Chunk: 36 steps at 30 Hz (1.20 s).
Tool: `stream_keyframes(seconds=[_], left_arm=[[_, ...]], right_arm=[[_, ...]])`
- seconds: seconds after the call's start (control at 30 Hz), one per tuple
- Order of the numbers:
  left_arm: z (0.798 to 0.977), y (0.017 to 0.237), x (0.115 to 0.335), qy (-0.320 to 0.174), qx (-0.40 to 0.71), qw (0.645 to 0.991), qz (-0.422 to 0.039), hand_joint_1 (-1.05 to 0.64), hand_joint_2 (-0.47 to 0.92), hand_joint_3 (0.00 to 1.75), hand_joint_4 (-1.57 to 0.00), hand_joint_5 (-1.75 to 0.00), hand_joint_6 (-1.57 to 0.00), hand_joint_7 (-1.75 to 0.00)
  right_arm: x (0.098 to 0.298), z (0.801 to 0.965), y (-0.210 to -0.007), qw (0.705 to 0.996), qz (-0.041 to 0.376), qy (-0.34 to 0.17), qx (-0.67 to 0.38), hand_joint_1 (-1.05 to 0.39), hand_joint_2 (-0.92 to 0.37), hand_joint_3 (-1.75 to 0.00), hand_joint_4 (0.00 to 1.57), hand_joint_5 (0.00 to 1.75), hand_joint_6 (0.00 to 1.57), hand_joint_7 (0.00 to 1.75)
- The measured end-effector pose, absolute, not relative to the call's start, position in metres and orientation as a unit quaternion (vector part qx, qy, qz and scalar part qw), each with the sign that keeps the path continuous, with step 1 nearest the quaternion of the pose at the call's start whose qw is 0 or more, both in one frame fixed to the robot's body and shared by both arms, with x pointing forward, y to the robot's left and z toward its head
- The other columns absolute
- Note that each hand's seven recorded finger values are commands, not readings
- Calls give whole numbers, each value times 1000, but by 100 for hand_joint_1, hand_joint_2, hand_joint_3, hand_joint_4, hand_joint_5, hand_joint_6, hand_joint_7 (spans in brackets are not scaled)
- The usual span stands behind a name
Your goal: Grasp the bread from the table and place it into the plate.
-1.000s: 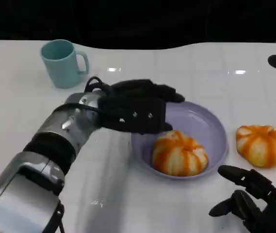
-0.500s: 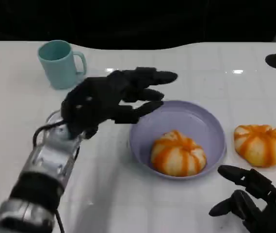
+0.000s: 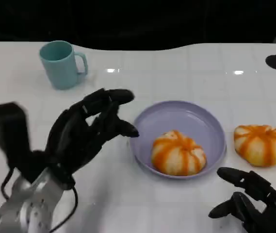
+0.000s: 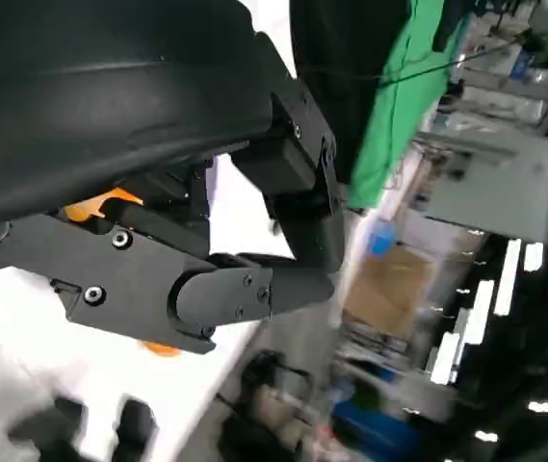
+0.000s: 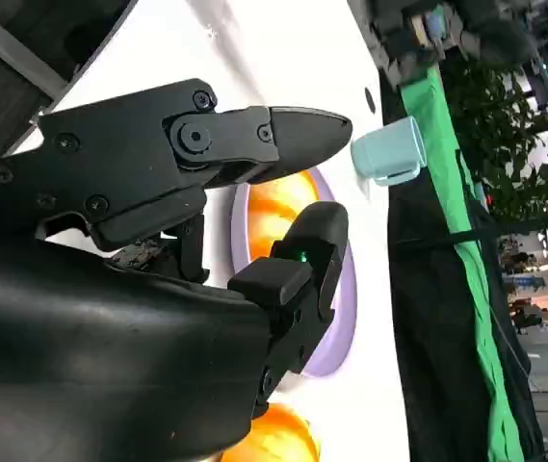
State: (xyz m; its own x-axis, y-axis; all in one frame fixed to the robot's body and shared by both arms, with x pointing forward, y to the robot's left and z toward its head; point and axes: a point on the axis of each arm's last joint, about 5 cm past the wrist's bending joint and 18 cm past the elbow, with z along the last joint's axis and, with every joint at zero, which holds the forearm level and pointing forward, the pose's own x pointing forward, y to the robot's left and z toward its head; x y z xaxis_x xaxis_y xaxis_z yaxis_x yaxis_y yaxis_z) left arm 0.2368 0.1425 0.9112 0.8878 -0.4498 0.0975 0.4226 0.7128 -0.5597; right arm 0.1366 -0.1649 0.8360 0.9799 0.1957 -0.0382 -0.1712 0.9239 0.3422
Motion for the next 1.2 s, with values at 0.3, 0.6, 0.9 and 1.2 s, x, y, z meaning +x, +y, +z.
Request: stream_keyframes(seconds=[0.3,0.6,0.9,1.2], left_arm=[[898,154,203,45,-359,911,-199,-54,92,48,-68,-175,-49,-168],[889,153,186,81,-392,905,-144,-51,92,51,-71,-175,-52,-170],[882,149,171,116,-402,903,-99,-50,92,48,-68,-175,-50,-168],[881,151,171,114,-397,904,-111,-51,92,45,-67,-175,-50,-170]], right_arm=[[137,836,-165,981,89,37,169,-75,-92,-31,69,118,81,61],[137,836,-165,981,88,34,168,-75,-92,-31,69,117,81,60],[137,837,-166,981,89,33,167,-75,-92,-31,68,116,80,58],[136,837,-167,981,90,32,167,-75,-92,-32,69,116,81,58]])
